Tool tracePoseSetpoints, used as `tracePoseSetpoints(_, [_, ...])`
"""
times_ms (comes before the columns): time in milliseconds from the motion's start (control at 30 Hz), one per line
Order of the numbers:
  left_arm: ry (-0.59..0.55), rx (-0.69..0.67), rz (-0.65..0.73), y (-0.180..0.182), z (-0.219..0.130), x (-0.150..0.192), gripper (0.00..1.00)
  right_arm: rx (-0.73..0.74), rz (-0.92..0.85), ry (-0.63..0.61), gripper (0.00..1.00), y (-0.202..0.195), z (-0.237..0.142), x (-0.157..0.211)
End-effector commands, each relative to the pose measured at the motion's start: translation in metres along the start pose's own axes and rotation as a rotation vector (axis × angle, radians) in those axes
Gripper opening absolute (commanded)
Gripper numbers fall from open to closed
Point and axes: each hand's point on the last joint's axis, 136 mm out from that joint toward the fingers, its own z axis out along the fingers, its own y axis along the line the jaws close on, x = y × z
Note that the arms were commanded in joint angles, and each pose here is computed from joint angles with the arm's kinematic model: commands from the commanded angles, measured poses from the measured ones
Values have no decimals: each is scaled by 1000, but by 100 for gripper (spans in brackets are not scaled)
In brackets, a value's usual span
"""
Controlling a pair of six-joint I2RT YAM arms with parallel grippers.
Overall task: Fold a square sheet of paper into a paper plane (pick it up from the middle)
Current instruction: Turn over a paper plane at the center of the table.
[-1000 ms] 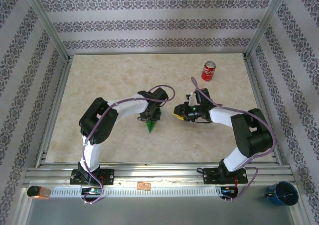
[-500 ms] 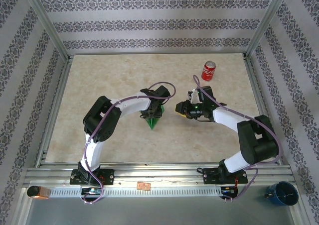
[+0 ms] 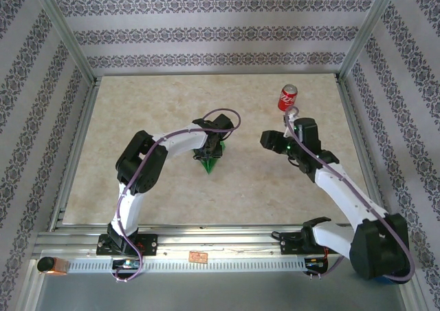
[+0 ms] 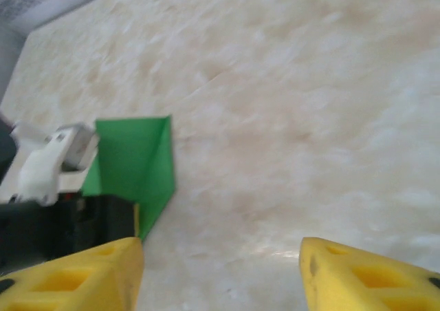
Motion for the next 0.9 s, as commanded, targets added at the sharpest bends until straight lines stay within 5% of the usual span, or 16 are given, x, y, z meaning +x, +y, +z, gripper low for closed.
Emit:
tracePoseSetpoints(0, [-54,10,1,8,-38,-14,49,183,-81,-94,71,-38,-14,-11])
tracePoseSetpoints(167, [-119,81,-8,8,-69,-21,53,357,-177,-250,98,-68,-37,-39])
tracePoseSetpoints(300, [-219,131,-25,17,-94,-27,57,507,-222,-318,98,-100,-40,-49])
tracePoseSetpoints(500, [-383,48,-32,63,-117,-32,62,521,-267,-291,98,-127,-8,-45])
tracePoseSetpoints(600, [-474,-24,-40,100,-126,-34,73,489,-310,-272,98,-131,14,-41])
tracePoseSetpoints(733, [-604,-117,-106,160,-132,-36,100,459,-371,-355,98,-130,27,-50])
tracePoseSetpoints(867, [-696,-184,-173,216,-138,-36,100,338,-331,-347,98,-124,36,-52])
